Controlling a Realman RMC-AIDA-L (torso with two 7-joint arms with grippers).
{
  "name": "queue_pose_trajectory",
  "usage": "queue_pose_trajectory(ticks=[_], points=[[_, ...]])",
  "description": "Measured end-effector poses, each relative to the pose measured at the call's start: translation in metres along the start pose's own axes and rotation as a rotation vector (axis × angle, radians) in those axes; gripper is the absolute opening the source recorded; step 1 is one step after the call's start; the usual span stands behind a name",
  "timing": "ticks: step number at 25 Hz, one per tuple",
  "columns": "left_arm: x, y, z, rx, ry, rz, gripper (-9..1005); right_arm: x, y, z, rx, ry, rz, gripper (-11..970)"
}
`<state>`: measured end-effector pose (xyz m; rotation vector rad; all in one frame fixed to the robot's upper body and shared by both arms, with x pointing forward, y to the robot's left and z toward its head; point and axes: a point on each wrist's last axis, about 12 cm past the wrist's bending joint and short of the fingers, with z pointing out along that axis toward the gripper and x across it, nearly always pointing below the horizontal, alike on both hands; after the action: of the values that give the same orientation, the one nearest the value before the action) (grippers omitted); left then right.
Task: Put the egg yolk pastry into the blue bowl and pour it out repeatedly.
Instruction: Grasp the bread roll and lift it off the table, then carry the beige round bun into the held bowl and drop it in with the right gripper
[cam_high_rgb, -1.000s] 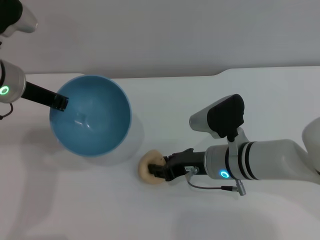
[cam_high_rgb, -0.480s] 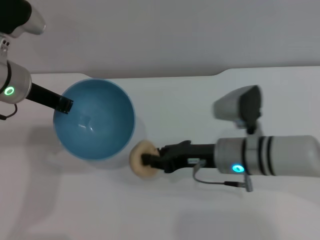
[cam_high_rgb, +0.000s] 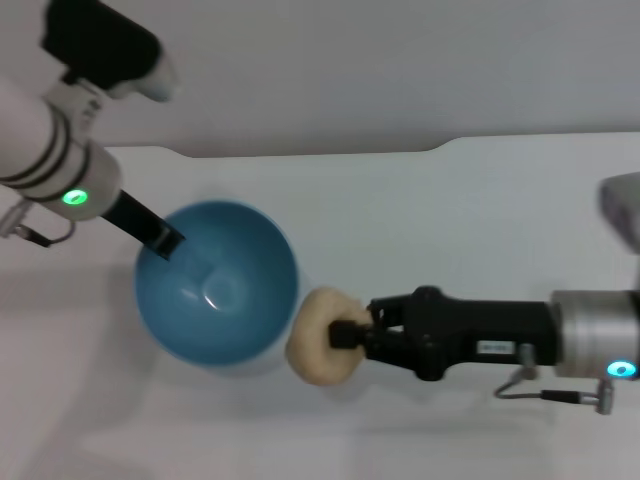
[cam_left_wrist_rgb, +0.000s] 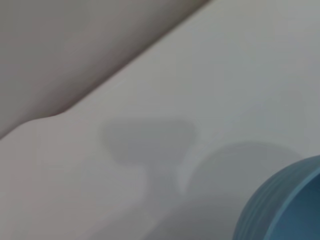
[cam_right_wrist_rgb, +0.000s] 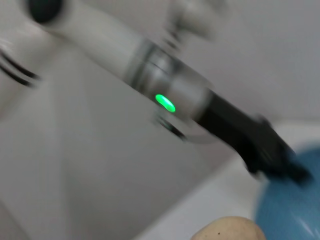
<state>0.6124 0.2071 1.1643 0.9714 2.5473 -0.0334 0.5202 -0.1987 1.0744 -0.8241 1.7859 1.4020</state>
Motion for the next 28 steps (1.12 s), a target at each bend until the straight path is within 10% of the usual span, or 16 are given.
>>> queue_pose_trajectory(ticks=[14, 28], points=[[-0.032, -0.070, 0.010, 0.028, 0.157, 0.226, 15, -0.008, 0.001, -0.003, 0.028, -0.083, -0.107, 101], [-0.086, -0.100, 0.006, 0.118, 0.249, 0.056, 6, 0.001, -0.021, -0.004, 0.199, 0.094, -0.161, 91]])
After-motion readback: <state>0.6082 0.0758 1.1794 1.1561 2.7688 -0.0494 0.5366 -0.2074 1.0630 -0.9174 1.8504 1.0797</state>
